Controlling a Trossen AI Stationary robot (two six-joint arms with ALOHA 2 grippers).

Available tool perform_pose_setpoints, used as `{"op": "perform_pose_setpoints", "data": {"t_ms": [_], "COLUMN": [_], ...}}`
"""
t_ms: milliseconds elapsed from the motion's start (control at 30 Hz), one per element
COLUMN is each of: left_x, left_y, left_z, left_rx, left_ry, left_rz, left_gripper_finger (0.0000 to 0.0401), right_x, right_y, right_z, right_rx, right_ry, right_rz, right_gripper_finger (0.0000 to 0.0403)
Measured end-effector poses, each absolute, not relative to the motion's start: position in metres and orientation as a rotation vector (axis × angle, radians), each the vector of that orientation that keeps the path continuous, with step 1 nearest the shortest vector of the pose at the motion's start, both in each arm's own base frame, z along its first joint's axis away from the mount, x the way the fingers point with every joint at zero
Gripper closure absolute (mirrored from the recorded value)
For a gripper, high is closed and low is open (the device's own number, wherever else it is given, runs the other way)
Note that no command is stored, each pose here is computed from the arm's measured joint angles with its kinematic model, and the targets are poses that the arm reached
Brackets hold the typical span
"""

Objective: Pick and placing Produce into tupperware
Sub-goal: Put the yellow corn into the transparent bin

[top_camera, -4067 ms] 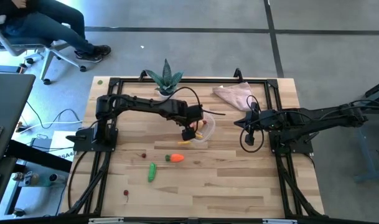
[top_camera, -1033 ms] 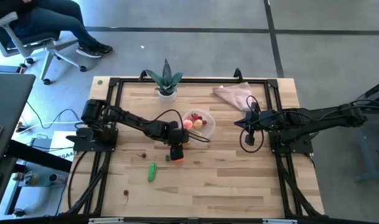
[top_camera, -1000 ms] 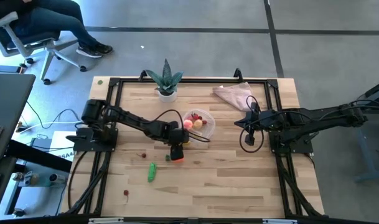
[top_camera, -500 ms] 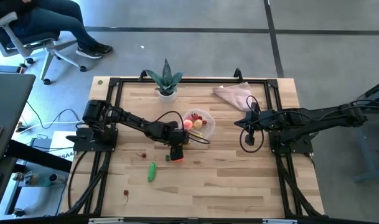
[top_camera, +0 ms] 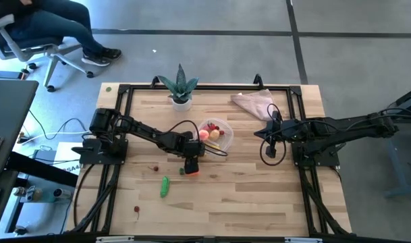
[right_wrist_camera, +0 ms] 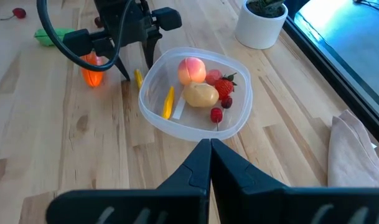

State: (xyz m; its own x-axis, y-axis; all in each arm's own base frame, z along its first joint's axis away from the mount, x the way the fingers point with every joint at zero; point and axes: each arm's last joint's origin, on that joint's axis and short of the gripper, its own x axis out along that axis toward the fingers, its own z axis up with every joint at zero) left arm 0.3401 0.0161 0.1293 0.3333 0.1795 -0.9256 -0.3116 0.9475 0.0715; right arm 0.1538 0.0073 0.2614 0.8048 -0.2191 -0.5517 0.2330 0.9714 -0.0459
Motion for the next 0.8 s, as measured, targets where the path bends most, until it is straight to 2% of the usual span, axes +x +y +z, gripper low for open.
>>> {"op": "perform_pose_setpoints", "data": {"t_ms": [367, 800], "left_x": [0.3401, 0.3402], "left_y": [0.016, 0.015], "left_z": [0.1293, 0.1291], "left_rx": [-0.122, -0.139], "left_ry": [1.19, 1.194], "left_rz": [0.314, 0.288], "left_gripper_finger": [0.0215, 0.0343], "right_x": [0.1538, 0.1538], "right_y": [0.0074, 0.0074], "right_z": [0.2615, 0.2615], "right_rx": [0.024, 0.024], "right_ry": [0.587, 0.587], "right_rz": [-0.242, -0.242], "right_gripper_finger": [0.0402, 0.0402]}}
